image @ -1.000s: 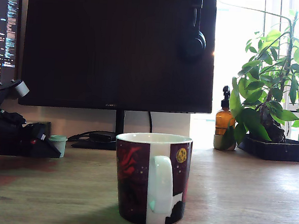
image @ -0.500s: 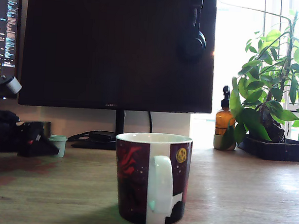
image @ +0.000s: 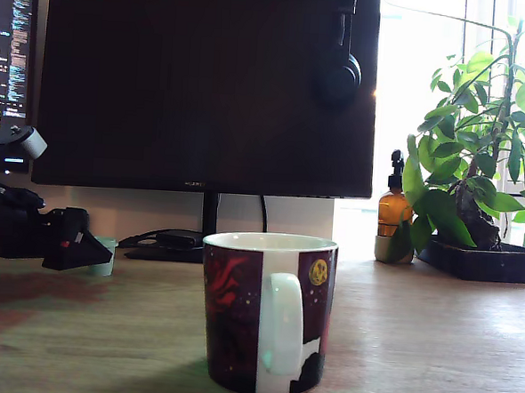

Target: Pick up the coffee capsules from the table one by one and drop them inside the nearest coffee cup

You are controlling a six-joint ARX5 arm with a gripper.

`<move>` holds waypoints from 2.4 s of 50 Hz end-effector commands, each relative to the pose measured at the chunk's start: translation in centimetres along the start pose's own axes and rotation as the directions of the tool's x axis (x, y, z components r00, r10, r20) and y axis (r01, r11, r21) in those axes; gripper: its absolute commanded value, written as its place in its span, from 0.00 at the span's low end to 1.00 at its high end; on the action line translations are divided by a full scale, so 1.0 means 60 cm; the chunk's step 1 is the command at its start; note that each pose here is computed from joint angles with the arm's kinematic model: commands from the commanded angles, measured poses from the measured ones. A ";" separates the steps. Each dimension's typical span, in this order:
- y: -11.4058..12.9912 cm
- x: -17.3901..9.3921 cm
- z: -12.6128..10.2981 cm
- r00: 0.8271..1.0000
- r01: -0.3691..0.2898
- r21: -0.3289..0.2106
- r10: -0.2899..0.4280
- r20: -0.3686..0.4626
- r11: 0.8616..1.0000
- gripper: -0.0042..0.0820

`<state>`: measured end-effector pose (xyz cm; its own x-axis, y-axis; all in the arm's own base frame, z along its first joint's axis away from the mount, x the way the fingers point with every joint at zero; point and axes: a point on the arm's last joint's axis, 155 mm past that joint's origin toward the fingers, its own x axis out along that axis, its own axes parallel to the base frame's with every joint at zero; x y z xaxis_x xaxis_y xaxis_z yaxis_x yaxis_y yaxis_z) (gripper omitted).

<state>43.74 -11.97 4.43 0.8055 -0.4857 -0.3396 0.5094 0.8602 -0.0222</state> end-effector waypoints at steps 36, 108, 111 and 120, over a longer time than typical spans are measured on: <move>0.012 0.067 0.004 1.000 0.001 -0.020 -0.002 -0.008 1.000 0.69; -0.024 0.047 0.012 0.991 0.100 -0.018 -0.102 -0.083 0.995 0.30; -0.031 0.041 0.020 0.989 0.118 -0.023 -0.120 -0.086 0.993 0.30; -0.052 0.023 0.040 0.980 0.175 -0.035 -0.178 -0.089 0.984 0.30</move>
<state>44.40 -15.43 5.58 0.6775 -0.6028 -0.4215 0.6166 0.7779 -0.1212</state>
